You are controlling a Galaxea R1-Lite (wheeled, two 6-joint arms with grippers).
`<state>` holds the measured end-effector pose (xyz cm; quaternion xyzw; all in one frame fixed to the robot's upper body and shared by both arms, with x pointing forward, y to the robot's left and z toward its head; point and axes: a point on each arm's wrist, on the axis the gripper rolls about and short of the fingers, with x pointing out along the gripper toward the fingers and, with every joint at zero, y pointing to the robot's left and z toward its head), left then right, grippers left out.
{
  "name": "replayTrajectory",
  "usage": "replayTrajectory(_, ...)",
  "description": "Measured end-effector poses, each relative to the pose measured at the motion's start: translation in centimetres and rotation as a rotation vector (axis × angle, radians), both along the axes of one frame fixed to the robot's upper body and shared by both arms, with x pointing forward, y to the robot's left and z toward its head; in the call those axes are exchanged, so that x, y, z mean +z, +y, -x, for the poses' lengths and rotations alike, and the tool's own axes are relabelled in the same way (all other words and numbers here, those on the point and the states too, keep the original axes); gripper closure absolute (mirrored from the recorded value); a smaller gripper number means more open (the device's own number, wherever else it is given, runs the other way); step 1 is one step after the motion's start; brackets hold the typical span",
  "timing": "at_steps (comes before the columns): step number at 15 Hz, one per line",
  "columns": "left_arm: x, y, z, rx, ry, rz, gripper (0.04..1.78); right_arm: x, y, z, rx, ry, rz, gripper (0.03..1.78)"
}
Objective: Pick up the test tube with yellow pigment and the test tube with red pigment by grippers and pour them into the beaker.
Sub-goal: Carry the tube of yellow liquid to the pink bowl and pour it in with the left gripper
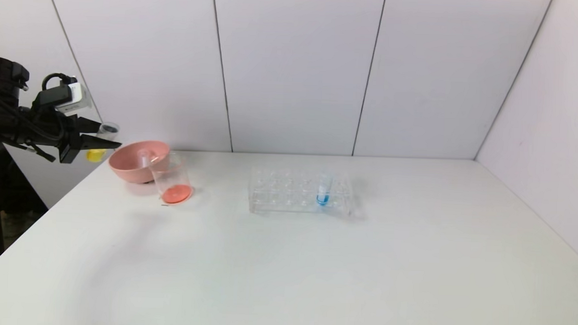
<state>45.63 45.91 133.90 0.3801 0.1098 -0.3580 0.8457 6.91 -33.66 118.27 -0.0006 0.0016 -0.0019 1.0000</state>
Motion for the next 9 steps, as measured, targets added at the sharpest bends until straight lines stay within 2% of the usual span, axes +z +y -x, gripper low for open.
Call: replayTrajectory(9,0.16,0.2,0.11,-0.006,-0.027,-0.069,1.36,0.0,0.0,0.0,0.0,0.0,0.0,0.11)
